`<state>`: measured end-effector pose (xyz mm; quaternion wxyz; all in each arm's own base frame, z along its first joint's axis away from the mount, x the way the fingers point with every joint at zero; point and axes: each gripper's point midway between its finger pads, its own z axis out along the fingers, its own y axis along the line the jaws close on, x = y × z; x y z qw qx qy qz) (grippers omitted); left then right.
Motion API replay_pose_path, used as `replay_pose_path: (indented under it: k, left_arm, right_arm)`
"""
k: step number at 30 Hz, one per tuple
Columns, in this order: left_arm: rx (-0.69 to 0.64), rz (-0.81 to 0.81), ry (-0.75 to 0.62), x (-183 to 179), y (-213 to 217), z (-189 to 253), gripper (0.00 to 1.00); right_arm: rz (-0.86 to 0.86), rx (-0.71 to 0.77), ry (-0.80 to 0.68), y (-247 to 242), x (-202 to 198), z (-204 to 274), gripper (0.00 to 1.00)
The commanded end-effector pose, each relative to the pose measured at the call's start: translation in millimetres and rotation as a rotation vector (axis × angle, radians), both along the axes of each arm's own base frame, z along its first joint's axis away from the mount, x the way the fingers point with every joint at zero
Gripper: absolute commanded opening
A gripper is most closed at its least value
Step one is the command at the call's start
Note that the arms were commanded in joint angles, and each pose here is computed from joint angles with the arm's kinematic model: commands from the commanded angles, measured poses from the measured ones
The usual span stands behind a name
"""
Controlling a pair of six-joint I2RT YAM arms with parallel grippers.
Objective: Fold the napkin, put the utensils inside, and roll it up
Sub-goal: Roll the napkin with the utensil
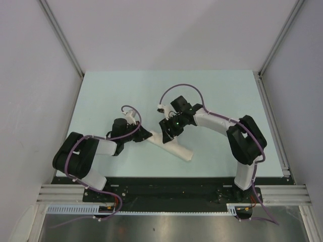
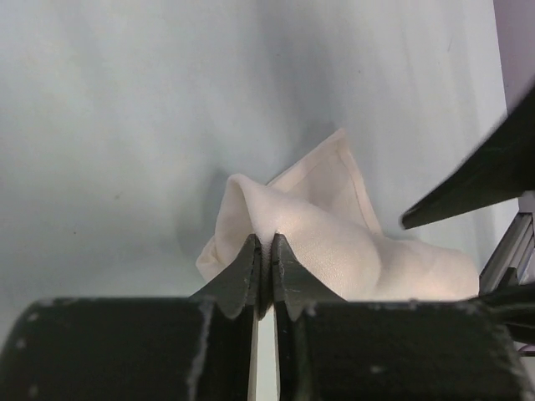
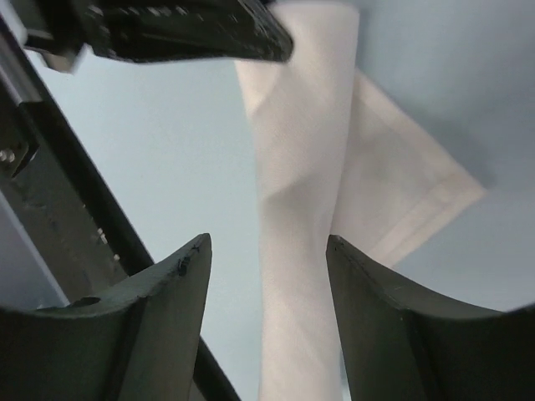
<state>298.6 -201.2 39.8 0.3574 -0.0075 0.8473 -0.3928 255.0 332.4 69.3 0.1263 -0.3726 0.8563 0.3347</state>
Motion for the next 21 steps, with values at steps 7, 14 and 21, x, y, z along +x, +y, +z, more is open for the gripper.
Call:
replay_pose_path:
  k: [7, 14, 21]
  left_arm:
    - [0.003, 0.032, 0.044, 13, 0, 0, 0.04]
    - [0.009, 0.041, 0.060, 17, 0, 0, 0.04]
    - [0.012, 0.036, 0.060, 19, -1, 2, 0.04]
  right_arm:
    - [-0.006, -0.150, -0.537, 21, 7, 40, 0.64]
    - [0.032, -0.220, -0.597, 27, -4, 15, 0.64]
    - [0.053, -0.270, -0.574, 24, -7, -12, 0.63]
